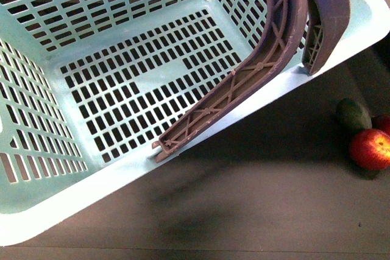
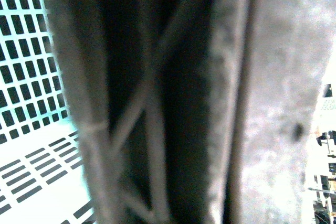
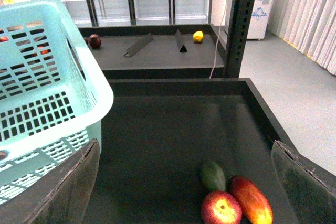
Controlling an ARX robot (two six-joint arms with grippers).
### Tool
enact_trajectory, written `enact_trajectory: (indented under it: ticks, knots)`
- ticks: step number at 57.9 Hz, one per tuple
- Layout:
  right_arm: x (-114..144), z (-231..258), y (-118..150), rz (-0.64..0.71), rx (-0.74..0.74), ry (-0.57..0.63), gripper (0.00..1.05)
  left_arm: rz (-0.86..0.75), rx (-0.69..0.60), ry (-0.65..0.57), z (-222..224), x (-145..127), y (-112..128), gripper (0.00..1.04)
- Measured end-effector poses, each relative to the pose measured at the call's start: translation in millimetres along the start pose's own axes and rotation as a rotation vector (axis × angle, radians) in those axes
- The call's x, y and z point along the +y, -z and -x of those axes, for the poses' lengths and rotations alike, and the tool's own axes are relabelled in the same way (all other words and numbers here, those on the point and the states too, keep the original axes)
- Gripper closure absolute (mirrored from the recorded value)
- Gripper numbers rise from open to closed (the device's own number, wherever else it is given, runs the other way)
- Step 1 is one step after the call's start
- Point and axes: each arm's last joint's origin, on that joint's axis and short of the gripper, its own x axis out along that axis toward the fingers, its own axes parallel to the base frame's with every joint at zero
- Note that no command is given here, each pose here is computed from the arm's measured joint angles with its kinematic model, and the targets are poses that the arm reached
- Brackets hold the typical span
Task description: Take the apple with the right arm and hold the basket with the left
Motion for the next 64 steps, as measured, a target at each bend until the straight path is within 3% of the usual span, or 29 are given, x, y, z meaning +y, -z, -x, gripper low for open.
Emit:
enact_trajectory:
  ticks: [2,7,11,25,37,47,64]
  knots:
    - [0.0,-0.5,1.2,-0.018,0.033,0.025,0.09,0.0,0.001,0.0,0.0,0.0,0.0,0.91]
    - [-0.3,-2.9,4.4,-0.116,0.412,0.295,0.09,0.0,0.004,0.002,-0.3,0.2,0.1,0.91]
    - [-1.7,-8.1,10.3,-0.154,0.497,0.345,0.09,-0.004,0.007,0.006,-0.3,-0.7,0.2,0.91]
    - [-26.3,-35.4,7.0,-0.255,0.514,0.338,0.09,-0.004,0.005,0.003,-0.7,-0.2,0.2,0.91]
    - [-51.3,-71.7,23.5,-0.178,0.551,0.316,0.09,-0.004,0.003,0.002,-0.7,-0.2,0.1,0.91]
    - [-68.9,-118.7,58.0,-0.072,0.626,0.301,0.09,-0.004,0.006,0.003,-0.7,-0.2,0.2,0.91]
    - [-71.3,-167.5,129.1,-0.073,0.851,0.256,0.09,-0.004,0.004,0.002,-0.7,-0.1,0.1,0.91]
